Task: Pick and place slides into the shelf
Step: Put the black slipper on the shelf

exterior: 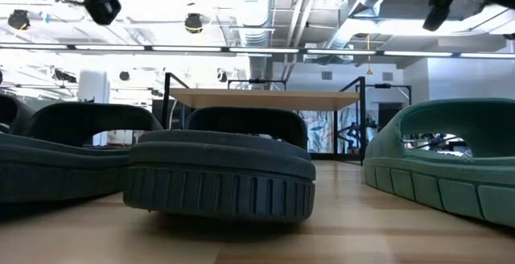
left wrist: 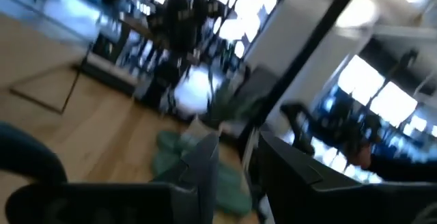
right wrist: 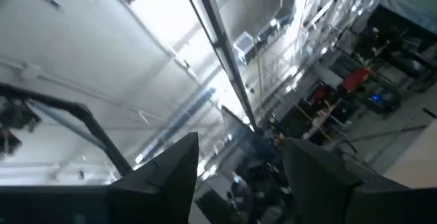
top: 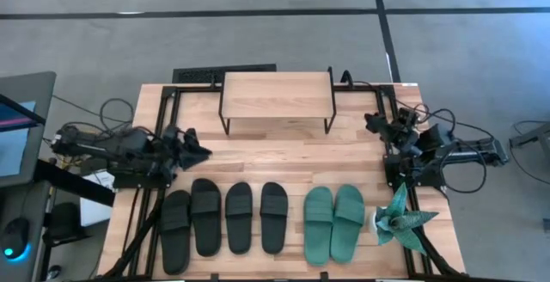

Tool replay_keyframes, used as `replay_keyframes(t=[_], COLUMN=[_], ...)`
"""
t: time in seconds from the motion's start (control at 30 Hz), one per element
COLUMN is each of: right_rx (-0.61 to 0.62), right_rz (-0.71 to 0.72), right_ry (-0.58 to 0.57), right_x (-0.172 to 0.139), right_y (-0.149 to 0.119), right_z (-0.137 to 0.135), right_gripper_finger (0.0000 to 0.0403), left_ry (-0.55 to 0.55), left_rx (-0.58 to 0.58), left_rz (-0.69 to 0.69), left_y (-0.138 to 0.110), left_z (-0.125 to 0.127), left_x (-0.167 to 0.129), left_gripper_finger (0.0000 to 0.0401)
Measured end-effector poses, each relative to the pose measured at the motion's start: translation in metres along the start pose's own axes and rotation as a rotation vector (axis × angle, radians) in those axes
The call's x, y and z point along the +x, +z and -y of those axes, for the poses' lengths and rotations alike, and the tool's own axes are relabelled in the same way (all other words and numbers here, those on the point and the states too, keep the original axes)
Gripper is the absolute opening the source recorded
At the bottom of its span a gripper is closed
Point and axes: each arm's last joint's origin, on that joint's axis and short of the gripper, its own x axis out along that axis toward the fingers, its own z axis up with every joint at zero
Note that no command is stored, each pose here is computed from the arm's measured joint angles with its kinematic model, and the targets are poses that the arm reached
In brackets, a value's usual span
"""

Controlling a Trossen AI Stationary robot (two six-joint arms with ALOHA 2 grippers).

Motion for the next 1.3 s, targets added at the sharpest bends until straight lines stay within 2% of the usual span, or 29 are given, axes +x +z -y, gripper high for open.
replay_keyframes(t=[0.23, 0.37, 0.5, 0.7, 0.9, 1.03, 1.3], right_rx=[-0.130, -0.193, -0.242, -0.310, -0.336, -0.337, -0.335], right_rz=[-0.095, -0.134, -0.162, -0.195, -0.205, -0.223, -0.264], right_ry=[0.013, 0.009, -0.004, 0.013, 0.026, 0.056, 0.123], right_x=[0.028, 0.043, 0.057, 0.069, 0.071, 0.071, 0.070], right_y=[-0.003, -0.006, -0.010, -0.014, -0.014, -0.014, -0.016], right_z=[-0.016, -0.023, -0.026, -0.029, -0.030, -0.030, -0.031], right_gripper_finger=[0.0201, 0.0201, 0.0201, 0.0201, 0.0201, 0.0201, 0.0201], left_ry=[0.152, 0.209, 0.258, 0.444, 0.652, 0.736, 0.789], left_rx=[0.170, 0.198, 0.213, 0.325, 0.418, 0.417, 0.326], left_rz=[-0.408, -0.592, -0.811, -1.033, -1.164, -1.244, -1.228], left_y=[0.033, 0.043, 0.040, 0.017, -0.007, -0.025, -0.059], left_z=[0.031, 0.045, 0.056, 0.075, 0.096, 0.113, 0.160], left_x=[0.033, 0.058, 0.079, 0.100, 0.115, 0.122, 0.128], left_gripper_finger=[0.0093, 0.0093, 0.0093, 0.0093, 0.0080, 0.0068, 0.0057])
